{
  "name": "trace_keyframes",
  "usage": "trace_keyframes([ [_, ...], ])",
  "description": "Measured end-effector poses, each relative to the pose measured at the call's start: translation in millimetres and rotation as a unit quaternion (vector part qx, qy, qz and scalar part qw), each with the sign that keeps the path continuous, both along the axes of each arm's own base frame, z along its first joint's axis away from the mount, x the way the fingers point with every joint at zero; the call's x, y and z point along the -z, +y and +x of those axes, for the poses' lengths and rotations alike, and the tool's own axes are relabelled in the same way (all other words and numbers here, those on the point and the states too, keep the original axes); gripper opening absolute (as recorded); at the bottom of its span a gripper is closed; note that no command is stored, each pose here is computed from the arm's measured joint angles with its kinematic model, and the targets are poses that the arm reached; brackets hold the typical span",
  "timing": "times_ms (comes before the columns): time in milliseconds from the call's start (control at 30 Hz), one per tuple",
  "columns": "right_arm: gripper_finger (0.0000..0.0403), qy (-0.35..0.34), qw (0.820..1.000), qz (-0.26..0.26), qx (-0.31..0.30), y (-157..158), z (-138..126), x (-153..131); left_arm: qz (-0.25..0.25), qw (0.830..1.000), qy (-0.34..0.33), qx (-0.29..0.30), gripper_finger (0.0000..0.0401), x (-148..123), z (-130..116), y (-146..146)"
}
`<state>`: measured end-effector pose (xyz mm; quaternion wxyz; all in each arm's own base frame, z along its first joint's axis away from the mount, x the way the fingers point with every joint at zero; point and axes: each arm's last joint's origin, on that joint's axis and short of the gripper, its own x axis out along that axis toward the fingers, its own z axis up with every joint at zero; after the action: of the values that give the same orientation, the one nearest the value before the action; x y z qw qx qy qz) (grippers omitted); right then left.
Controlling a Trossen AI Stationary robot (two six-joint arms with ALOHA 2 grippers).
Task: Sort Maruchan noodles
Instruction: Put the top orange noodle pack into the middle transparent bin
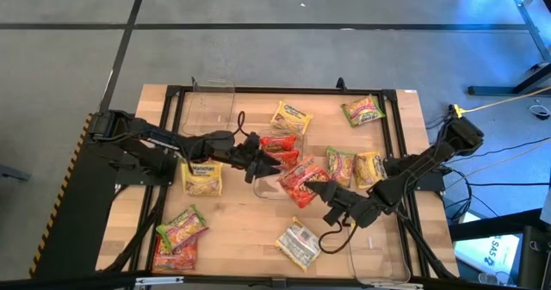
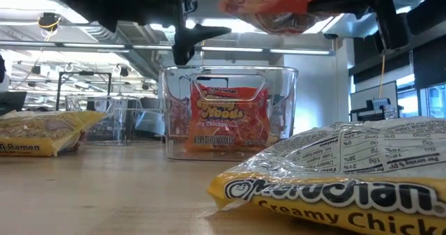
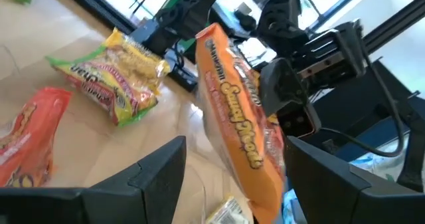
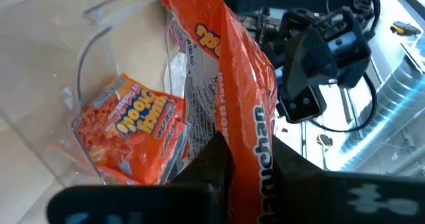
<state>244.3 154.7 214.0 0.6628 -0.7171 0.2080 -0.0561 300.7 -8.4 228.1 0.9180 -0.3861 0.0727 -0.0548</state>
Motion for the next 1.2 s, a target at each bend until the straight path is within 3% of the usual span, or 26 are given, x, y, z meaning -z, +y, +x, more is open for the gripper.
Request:
trace_keyframes([
  [633, 0.0033, 0.003, 1.0, -0.016, -0.02, -7.6, 7.8, -3.6, -0.017, 0.996, 0.02, 0.083, 0.0244, 4.0, 56.8, -5.6],
  [900, 0.0033, 0.012, 0.999, -0.002, -0.052, -5.9, 8.0, -1.8, -0.005, 0.996, 0.034, 0.088, 0.0182, 5.7, 56.9, -6.3],
  [1067, 0.0042, -0.001, 0.998, 0.037, -0.046, -5.7, 8.0, -1.8, 0.008, 0.996, 0.028, 0.087, 0.016, 5.3, 57.0, -6.2],
  [1200, 0.0086, -0.017, 0.996, 0.078, -0.035, -5.8, 8.0, -2.0, 0.012, 0.996, 0.024, 0.085, 0.0156, 4.7, 57.2, -6.0],
])
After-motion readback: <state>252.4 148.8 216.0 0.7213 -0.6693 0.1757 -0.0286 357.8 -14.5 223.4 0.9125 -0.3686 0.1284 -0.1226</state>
